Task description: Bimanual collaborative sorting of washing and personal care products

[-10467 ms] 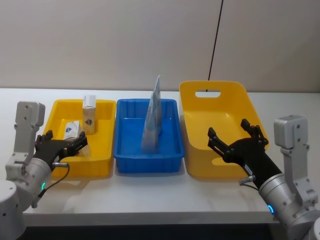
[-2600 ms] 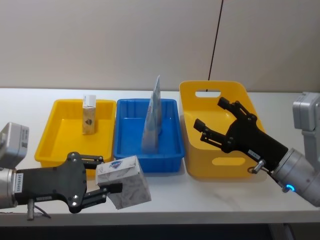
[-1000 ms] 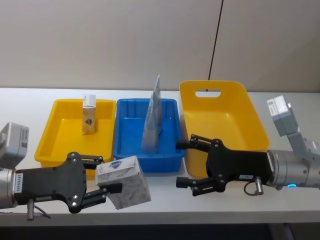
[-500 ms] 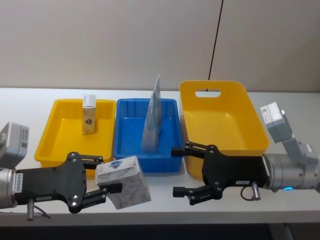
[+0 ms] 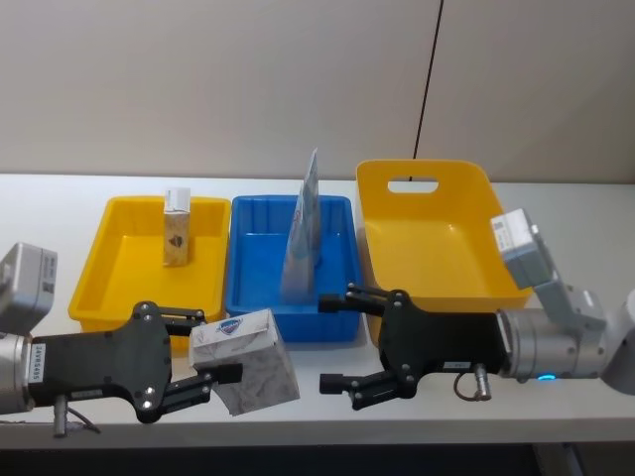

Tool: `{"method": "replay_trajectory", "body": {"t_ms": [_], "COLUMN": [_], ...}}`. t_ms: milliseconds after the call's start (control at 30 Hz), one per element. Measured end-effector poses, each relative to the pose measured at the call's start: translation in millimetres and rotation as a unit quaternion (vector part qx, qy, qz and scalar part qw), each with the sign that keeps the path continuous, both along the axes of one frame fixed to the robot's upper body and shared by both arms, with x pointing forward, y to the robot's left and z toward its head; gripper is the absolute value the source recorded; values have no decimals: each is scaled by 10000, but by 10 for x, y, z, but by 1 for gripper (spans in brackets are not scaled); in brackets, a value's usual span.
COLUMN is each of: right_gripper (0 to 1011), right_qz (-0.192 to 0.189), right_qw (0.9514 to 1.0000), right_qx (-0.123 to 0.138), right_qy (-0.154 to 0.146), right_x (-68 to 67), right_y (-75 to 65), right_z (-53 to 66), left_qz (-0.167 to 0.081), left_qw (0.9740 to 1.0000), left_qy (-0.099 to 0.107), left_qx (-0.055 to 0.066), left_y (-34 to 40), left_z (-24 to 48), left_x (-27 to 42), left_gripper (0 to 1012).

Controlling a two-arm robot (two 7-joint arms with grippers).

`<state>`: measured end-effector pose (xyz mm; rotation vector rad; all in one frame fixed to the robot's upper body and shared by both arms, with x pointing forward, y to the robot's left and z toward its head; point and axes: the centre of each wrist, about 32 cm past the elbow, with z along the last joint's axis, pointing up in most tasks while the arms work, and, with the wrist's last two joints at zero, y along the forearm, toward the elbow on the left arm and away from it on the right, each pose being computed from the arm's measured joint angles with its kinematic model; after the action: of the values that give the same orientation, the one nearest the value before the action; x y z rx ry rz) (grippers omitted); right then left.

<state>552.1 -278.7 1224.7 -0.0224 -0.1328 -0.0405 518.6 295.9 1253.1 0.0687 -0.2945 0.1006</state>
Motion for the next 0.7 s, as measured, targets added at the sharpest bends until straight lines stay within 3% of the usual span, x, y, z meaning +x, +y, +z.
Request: {"method": "replay_trajectory", "body": {"t_ms": [700], "right_gripper": [1000], "right_qz": [264], "right_qw": [9995], "right_qx": [-146], "right_qy": [-66], "right_x": [91], "right_y": [280], "right_z": [-95], "left_qz": [0], "left_qw": [10000], "left_qy": [0], "left_qx": [0], "left_y": [0], "left_z": [0], "left_x": [0], "left_gripper": [376]}}
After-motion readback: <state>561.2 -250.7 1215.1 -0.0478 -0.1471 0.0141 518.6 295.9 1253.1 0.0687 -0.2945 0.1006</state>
